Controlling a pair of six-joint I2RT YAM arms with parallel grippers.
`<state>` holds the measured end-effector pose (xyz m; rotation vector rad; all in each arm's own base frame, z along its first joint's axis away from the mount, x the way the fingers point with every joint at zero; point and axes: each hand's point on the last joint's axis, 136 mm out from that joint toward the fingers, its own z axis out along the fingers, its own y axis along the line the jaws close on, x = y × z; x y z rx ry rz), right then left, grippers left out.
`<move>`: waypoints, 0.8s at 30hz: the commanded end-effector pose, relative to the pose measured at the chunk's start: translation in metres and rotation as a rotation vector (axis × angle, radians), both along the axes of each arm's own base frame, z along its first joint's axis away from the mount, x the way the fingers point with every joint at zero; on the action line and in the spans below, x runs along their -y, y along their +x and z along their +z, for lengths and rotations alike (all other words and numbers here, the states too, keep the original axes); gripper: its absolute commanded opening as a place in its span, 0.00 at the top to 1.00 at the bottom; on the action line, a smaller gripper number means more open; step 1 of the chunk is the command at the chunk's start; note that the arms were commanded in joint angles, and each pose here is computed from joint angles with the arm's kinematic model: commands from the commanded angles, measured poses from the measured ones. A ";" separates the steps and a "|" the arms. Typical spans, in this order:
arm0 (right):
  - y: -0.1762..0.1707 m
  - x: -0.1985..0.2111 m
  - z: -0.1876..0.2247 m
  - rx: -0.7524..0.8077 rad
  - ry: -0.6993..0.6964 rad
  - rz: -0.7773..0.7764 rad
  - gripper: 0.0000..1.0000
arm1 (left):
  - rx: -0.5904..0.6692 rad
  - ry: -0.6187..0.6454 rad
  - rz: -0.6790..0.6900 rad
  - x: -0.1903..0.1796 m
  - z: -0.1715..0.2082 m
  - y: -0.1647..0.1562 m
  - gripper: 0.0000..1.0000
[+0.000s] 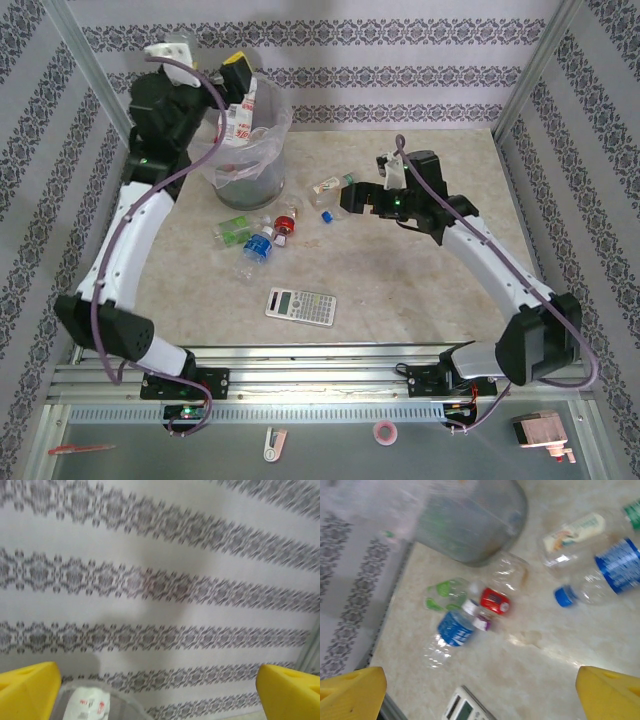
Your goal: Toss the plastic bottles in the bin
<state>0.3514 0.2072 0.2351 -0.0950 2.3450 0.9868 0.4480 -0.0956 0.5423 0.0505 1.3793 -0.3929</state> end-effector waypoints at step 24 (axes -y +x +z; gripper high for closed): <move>0.082 0.034 -0.102 -0.417 -0.029 -0.404 0.04 | -0.038 0.065 -0.219 0.022 0.023 -0.116 0.00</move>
